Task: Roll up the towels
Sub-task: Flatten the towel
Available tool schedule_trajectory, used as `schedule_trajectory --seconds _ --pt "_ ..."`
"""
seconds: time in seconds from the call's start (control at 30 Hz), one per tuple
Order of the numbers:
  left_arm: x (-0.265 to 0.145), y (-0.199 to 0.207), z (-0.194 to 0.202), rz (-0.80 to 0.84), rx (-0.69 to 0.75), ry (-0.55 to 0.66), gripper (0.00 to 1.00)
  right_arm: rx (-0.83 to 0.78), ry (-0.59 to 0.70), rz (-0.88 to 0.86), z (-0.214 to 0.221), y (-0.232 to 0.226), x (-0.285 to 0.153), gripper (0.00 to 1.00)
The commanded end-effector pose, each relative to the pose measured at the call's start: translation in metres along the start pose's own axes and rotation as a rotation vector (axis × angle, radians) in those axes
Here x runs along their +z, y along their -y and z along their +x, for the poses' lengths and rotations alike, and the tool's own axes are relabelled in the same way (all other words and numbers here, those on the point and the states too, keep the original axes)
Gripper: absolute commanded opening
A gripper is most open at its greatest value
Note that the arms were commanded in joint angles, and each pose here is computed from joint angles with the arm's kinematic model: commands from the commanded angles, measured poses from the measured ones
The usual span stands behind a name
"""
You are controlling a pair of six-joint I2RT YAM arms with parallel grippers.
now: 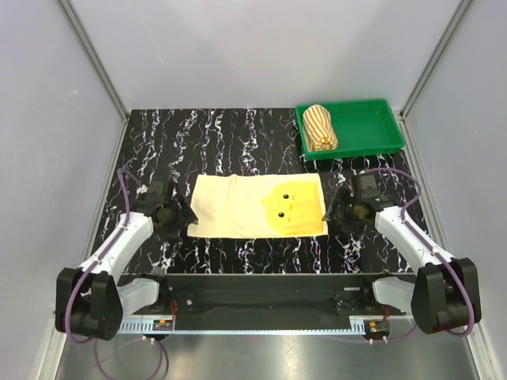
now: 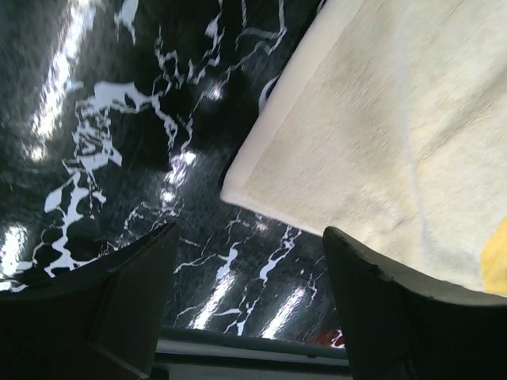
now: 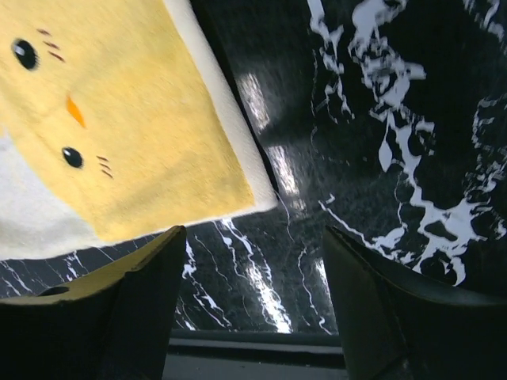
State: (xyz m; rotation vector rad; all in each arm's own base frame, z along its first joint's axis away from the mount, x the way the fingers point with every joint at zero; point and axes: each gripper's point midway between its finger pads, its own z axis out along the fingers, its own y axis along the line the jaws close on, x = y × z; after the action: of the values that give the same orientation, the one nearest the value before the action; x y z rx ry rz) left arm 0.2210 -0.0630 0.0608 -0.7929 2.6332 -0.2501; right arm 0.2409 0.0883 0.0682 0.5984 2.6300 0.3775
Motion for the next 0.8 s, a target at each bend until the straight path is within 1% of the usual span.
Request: schedule_trajectory --seconds 0.0,0.07,0.17,0.27,0.3,0.47,0.63,0.7,0.73,0.77 --pt "0.002 0.012 0.011 0.106 -0.061 -0.005 0.77 0.072 -0.051 -0.041 0.016 -0.003 0.004 0.75" --pt "0.01 0.01 0.021 0.111 -0.069 -0.044 0.77 0.102 -0.093 -0.065 0.025 -0.007 0.013 0.72" --pt "0.027 0.007 0.035 0.11 -0.078 -0.102 0.76 0.119 -0.121 -0.059 0.029 -0.006 0.025 0.67" --pt "0.038 0.006 0.04 0.106 -0.083 -0.128 0.75 0.111 -0.131 -0.037 0.029 -0.002 0.034 0.64" --pt "0.04 0.005 0.039 0.1 -0.081 -0.123 0.75 0.112 -0.136 -0.033 0.03 -0.001 0.036 0.6" --pt "0.046 0.004 0.036 0.079 -0.076 -0.12 0.75 0.119 -0.138 -0.02 0.029 0.0 0.044 0.54" --pt "0.05 0.002 0.036 0.061 -0.076 -0.128 0.74 0.12 -0.133 -0.003 0.028 0.003 0.047 0.39" --pt "0.051 0.001 0.036 0.057 -0.076 -0.129 0.74 0.118 -0.132 -0.002 0.028 0.003 0.048 0.36" --pt "0.051 0.001 0.036 0.057 -0.077 -0.128 0.73 0.116 -0.135 -0.002 0.028 0.003 0.049 0.31" --pt "0.052 0.0 0.037 0.057 -0.077 -0.13 0.73 0.116 -0.136 -0.002 0.028 0.003 0.05 0.29"
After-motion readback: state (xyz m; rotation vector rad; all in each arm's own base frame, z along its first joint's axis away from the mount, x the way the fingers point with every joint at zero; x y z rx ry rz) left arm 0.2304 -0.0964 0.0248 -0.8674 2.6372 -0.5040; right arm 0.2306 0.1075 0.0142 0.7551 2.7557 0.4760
